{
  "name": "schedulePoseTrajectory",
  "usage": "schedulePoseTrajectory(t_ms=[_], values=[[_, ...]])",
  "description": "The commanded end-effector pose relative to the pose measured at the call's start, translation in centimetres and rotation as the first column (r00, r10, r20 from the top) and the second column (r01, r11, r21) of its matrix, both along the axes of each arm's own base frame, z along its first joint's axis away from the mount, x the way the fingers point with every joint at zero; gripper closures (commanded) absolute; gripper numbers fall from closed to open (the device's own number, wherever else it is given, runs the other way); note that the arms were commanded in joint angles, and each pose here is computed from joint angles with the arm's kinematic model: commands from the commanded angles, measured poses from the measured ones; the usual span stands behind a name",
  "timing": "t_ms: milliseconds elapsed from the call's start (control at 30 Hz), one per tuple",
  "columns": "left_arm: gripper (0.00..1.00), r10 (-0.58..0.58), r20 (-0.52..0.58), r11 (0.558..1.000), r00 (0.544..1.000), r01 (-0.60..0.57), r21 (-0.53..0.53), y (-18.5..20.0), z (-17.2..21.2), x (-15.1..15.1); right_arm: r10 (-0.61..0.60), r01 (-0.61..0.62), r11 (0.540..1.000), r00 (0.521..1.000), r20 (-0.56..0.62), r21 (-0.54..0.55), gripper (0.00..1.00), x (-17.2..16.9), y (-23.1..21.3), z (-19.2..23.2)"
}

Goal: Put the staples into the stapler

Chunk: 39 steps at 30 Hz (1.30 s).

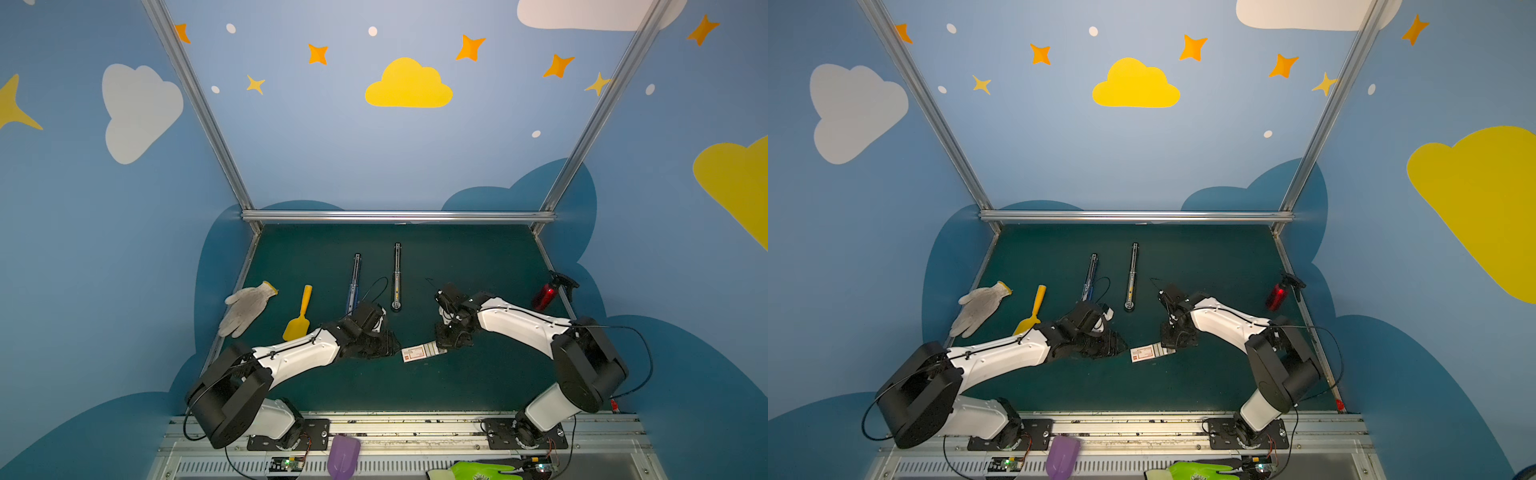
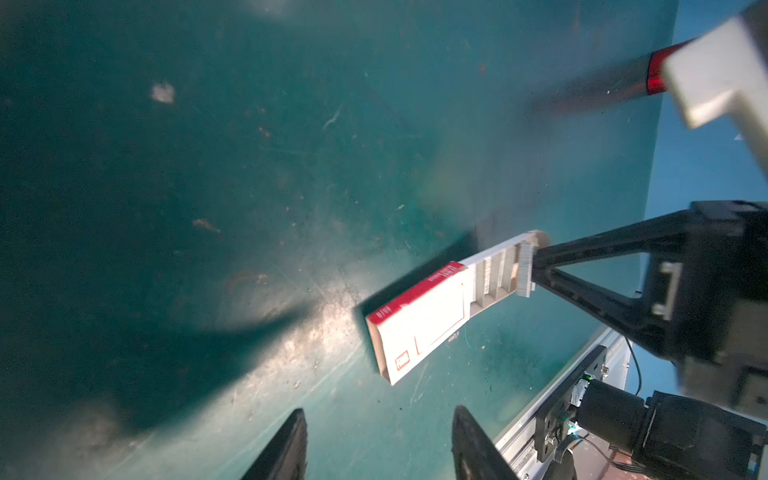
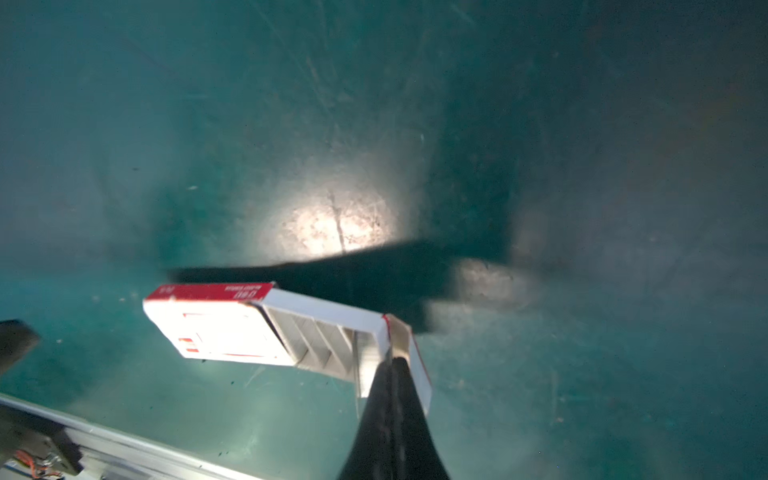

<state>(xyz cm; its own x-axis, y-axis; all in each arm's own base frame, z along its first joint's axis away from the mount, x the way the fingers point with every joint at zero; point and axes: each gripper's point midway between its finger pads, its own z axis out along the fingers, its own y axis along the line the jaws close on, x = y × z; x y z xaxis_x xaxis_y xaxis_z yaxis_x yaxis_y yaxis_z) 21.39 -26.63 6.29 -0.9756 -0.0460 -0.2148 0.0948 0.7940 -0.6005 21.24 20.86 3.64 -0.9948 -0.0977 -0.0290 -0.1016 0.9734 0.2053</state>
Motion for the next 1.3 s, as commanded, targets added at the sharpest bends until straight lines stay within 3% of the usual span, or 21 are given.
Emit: schedulePoseTrajectory(t_ms=[0,600,833,1267], values=[[0.44,-0.010,0.019,1.000,1.000,0.010,0.003,-0.3,0.8,0.4,0.013,-0.013,1.000,1.000,-0.007,-0.014,1.00,0.3,0.0,-0.5],[0.44,-0.017,0.006,1.000,1.000,0.017,0.006,-0.5,0.3,0.4,0.025,-0.025,0.999,1.000,-0.004,-0.031,0.91,0.7,0.1,-0.7],[0.44,-0.011,0.016,1.000,1.000,0.011,0.005,-0.3,0.7,0.4,0.032,-0.032,0.999,0.999,-0.022,-0.003,0.93,0.2,0.9,-0.9],[0.44,-0.013,0.000,1.000,1.000,0.013,0.017,0.1,0.3,-0.1,0.007,-0.006,1.000,0.999,0.045,-0.012,0.81,0.3,-0.7,1.5]])
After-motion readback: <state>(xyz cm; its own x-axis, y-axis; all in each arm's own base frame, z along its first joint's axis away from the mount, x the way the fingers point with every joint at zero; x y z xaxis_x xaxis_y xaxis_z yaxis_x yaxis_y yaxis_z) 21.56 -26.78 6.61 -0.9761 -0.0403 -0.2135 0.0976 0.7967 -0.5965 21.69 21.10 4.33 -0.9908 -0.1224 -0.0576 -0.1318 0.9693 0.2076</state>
